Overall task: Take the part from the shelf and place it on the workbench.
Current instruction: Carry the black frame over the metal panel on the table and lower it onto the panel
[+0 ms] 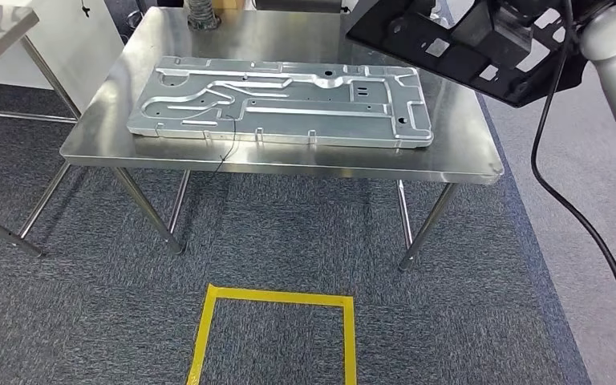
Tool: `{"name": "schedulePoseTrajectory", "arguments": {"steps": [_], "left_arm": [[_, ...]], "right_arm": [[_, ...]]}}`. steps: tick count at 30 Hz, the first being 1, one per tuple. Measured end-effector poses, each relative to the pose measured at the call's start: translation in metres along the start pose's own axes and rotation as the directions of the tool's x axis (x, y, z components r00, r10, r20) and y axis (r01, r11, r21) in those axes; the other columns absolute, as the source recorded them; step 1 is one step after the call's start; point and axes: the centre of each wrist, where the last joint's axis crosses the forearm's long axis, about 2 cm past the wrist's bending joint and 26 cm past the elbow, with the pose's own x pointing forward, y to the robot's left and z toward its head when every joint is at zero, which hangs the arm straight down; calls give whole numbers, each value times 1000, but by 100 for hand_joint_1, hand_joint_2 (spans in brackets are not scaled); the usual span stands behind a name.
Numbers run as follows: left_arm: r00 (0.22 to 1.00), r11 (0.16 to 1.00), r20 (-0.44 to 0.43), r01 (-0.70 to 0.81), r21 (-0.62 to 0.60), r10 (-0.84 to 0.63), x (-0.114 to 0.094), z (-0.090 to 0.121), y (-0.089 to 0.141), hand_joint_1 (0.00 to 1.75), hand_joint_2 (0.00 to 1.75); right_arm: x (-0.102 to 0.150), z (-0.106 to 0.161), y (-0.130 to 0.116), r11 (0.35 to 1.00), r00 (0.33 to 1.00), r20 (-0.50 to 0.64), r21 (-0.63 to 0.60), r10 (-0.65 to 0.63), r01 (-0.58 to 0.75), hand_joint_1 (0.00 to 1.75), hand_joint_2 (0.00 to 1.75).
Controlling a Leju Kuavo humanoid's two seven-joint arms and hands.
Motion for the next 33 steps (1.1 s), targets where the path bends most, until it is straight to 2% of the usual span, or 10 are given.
{"name": "schedulePoseTrajectory", "arguments": {"steps": [7,13,23,29,33], "left_arm": [[1000,1000,-2,-3,4,3,-1,0,1,0,175],[1000,1000,18,-7,7,7,6,-2,2,0,175],[1000,1000,9,-7,9,6,3,-1,1,0,175],[1000,1000,4,-5,10,5,0,0,0,0,175],[1000,1000,2,-6,2,6,0,1,-3,0,175]], "right_arm": [[2,-3,3,1000,1000,8,5,2,-2,175,175],[7,-7,10,1000,1000,18,18,-3,2,175,175],[13,-12,19,999,1000,27,34,4,-5,175,175],[9,-10,36,997,999,31,66,32,-34,175,175],[16,-14,41,996,997,60,61,53,-57,175,175]]}}
